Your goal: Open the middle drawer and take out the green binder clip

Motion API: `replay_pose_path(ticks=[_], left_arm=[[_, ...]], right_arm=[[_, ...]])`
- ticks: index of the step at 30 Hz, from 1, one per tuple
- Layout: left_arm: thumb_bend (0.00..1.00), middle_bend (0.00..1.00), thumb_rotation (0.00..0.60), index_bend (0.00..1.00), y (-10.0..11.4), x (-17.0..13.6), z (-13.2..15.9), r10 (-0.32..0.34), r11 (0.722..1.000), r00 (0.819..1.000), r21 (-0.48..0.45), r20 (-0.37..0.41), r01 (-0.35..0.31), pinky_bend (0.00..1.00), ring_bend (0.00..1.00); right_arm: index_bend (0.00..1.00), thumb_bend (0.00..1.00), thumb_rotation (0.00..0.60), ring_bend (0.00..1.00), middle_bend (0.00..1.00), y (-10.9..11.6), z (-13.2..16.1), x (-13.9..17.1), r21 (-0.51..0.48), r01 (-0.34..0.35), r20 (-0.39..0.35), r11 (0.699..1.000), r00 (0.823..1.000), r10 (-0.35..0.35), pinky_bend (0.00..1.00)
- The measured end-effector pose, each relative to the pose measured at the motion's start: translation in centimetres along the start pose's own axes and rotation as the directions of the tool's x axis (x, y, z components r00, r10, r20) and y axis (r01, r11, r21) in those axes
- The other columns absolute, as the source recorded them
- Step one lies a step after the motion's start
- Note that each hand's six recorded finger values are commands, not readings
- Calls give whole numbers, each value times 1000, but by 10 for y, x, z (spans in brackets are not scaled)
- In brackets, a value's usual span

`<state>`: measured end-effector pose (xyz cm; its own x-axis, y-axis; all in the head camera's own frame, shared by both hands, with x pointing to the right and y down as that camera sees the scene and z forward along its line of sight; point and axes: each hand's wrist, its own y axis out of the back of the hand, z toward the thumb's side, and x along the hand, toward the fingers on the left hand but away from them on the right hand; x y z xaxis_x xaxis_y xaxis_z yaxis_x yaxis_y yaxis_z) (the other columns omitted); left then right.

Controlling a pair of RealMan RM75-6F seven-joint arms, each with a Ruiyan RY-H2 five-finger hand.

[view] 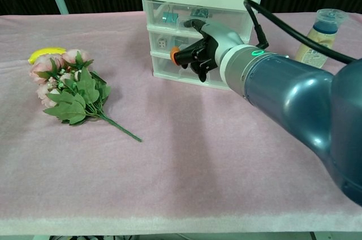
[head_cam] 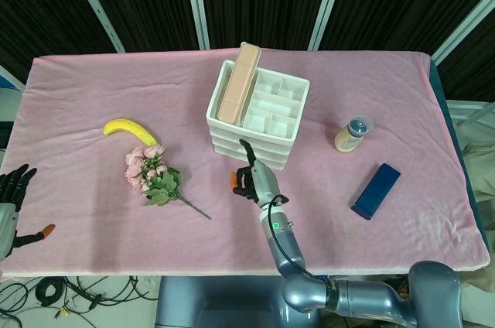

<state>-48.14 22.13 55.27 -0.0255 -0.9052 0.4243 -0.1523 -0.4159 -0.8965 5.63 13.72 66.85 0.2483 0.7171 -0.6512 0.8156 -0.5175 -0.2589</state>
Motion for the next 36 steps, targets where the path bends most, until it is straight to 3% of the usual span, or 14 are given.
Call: replay_pose_path(ticks=[23, 36], left_arm=[[0, 0, 600, 0, 1, 0, -1, 6, 1000, 1000, -3, 2, -6, 0, 0], [0, 0, 600, 0, 0, 0, 0, -1, 1000, 1000, 7, 8, 1, 0, 0]], right_arm=[[0, 528, 600, 828, 801, -2, 0, -6, -55, 16, 9, 998, 1000, -15, 783], [29, 531, 600, 828, 801, -7, 6, -18, -163, 22, 33, 986, 999, -16, 783]])
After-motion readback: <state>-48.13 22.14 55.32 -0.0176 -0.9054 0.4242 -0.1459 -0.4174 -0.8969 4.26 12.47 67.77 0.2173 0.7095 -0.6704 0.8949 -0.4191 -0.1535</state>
